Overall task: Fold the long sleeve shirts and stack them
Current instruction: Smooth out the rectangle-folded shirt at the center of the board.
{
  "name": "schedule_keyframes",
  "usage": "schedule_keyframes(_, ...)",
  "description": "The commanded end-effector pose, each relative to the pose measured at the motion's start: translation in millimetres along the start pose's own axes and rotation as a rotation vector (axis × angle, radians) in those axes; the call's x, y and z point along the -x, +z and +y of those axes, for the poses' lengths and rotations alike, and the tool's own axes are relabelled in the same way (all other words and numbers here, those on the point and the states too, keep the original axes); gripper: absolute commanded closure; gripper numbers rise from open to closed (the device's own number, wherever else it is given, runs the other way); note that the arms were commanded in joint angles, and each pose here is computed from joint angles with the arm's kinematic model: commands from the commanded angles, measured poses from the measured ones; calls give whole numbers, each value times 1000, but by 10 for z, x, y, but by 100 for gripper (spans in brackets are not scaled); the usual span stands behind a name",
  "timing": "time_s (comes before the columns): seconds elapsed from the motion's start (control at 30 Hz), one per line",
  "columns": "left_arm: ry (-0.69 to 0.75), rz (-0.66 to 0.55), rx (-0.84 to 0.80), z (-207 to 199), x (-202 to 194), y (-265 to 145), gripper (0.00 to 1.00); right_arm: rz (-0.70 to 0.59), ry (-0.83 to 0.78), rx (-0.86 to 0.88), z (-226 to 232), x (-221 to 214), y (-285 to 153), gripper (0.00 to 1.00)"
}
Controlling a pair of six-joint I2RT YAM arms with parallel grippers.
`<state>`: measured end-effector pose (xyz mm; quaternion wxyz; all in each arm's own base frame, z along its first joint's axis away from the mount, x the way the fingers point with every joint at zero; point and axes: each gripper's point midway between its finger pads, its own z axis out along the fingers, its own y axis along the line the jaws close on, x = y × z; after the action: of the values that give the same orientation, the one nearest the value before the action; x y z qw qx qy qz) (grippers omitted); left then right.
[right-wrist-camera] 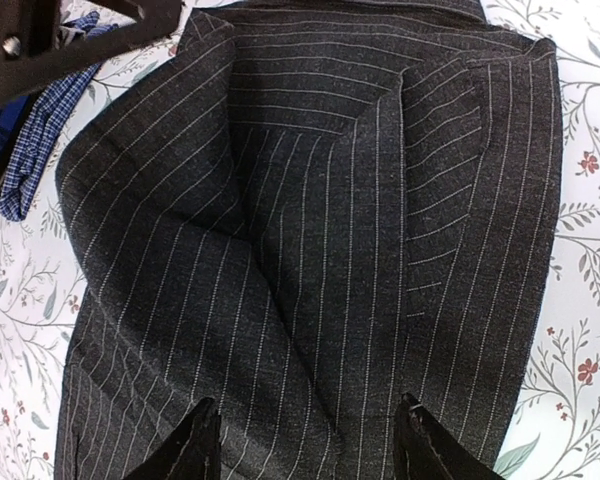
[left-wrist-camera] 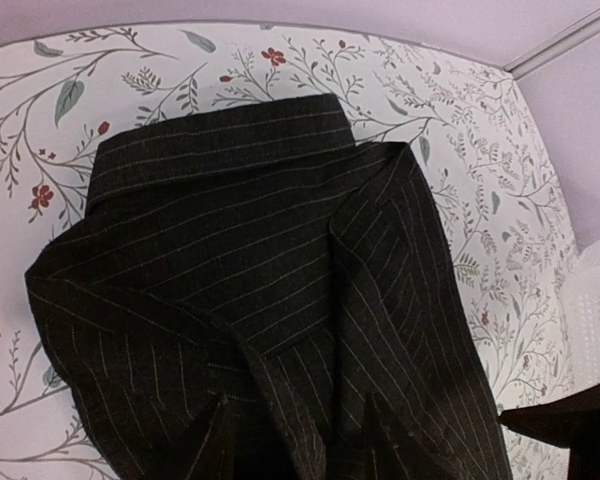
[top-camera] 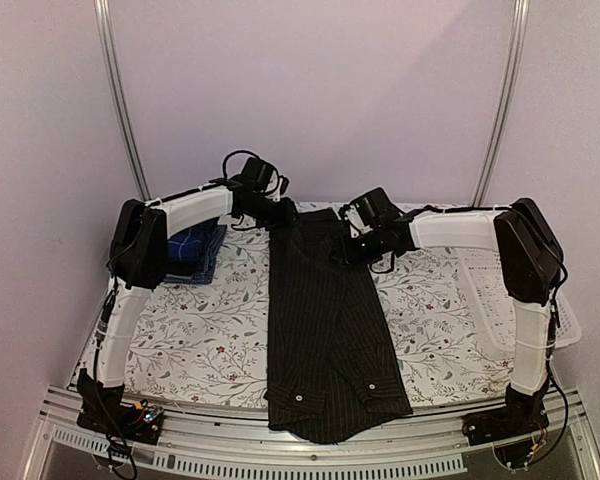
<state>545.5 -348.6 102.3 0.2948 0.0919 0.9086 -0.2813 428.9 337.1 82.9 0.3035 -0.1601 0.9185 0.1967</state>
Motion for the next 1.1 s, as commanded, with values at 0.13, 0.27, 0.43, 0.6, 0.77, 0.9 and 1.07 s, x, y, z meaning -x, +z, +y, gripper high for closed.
schedule_keyframes(0.13, -19, 107, -10, -19, -302, 148, 62, 20, 138, 184, -11, 17, -124, 45)
schedule_keyframes(0.27, -31, 119, -34, -42, -331, 156, 70, 62, 199, 247, 7, -136, -87, 47)
schedule_keyframes(0.43, -59, 102, -74, -68, -297, 121, 88, 83, 238, 308, 74, -245, -78, 53)
schedule_keyframes(0.6, -94, 79, -121, -67, -218, 51, 99, 100, 286, 337, 98, -344, -46, 54)
schedule_keyframes(0.77, -131, 62, -177, -57, -171, 8, 100, 104, 320, 351, 95, -378, 9, 54)
schedule_keyframes(0.9, -163, 36, -214, -36, -121, -41, 100, 89, 342, 364, 108, -343, 33, 58)
schedule_keyframes(1.07, -205, 3, -260, -1, -49, -118, 100, 89, 367, 375, 111, -344, 44, 70)
